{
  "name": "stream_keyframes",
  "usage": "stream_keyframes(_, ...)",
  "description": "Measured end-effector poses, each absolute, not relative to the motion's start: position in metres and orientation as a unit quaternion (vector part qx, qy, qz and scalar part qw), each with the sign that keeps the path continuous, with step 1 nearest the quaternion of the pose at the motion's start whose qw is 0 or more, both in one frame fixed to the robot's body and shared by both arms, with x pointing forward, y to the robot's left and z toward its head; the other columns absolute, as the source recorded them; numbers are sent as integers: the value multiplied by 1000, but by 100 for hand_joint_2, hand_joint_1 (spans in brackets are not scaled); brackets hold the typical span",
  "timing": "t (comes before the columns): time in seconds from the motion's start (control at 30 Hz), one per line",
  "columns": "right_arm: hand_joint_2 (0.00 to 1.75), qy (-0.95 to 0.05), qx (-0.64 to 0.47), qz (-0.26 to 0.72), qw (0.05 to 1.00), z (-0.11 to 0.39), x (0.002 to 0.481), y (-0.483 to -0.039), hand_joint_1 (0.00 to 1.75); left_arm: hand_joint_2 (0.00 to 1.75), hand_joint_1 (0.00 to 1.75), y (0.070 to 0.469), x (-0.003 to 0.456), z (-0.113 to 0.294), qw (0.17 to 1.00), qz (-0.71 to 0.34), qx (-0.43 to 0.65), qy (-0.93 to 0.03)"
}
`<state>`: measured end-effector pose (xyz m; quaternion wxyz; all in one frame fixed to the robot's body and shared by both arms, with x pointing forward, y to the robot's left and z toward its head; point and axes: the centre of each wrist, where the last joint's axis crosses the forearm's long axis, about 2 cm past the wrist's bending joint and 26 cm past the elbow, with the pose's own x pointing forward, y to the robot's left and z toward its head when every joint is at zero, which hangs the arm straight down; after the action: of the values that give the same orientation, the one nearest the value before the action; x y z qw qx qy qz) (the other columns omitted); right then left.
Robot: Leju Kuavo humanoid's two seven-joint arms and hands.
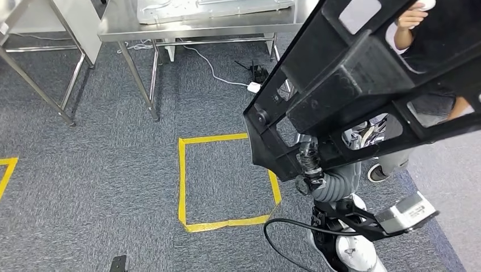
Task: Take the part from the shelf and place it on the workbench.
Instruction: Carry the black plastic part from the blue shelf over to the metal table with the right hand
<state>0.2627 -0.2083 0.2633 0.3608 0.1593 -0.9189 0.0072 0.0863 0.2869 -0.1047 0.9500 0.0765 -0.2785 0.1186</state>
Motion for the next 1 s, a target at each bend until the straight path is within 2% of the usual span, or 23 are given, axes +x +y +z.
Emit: stream_keyframes(1.0,175,-917,164,4,365,262,263,-210,175,0,0,288,86,-105,951,113,76,-278)
